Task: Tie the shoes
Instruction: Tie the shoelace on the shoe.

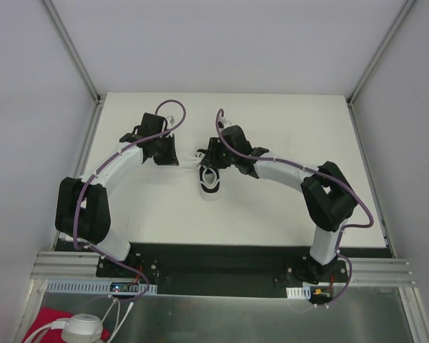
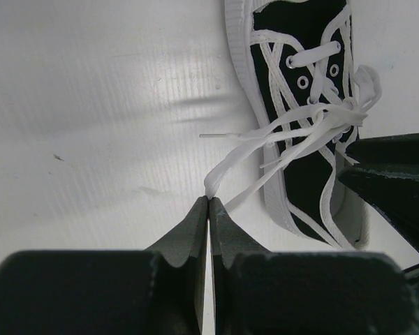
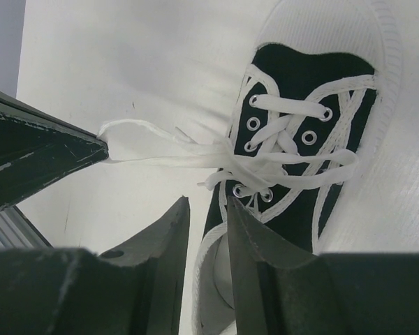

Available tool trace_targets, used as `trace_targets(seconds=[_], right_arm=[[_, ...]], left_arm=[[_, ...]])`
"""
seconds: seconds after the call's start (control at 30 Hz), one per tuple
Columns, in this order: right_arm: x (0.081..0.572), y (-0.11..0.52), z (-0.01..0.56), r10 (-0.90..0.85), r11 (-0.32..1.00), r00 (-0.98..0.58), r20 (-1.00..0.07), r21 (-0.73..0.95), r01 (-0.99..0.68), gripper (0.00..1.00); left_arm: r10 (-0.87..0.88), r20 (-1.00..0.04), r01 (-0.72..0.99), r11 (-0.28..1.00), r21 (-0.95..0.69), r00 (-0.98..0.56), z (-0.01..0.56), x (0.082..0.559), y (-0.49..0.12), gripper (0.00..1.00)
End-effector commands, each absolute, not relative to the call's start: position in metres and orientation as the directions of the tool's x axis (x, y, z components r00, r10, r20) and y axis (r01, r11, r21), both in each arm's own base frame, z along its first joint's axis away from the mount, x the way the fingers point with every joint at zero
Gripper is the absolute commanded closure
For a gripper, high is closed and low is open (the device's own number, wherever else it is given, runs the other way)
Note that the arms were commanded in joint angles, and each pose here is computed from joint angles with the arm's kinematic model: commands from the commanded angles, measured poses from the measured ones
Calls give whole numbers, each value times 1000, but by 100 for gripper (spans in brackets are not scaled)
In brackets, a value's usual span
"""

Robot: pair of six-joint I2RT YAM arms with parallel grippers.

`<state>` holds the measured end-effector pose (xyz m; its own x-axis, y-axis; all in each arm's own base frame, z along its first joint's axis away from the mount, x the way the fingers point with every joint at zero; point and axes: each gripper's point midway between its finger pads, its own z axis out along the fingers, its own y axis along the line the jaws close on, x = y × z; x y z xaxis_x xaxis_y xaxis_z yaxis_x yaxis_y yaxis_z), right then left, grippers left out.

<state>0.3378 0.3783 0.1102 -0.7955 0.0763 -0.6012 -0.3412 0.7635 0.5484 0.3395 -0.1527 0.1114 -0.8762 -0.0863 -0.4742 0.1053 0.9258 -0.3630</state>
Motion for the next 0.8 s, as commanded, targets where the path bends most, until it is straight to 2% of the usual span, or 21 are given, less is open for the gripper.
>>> trace_targets(seconds=[0.0, 0.53, 0.77], right_arm=[[346, 385, 122, 102, 760, -786, -609, 557, -333, 68], [354, 393, 107, 105, 776, -809, -579, 556, -297, 68], [359, 392, 100, 110, 797, -818, -565, 542, -267, 75]], left_arm=[[-85, -501, 115, 928, -355, -861, 122, 337, -150, 100], [-85, -503, 115, 928, -354, -860, 122, 336, -150, 100], [-89, -504, 116, 925, -361, -859, 123, 336, -150, 100]])
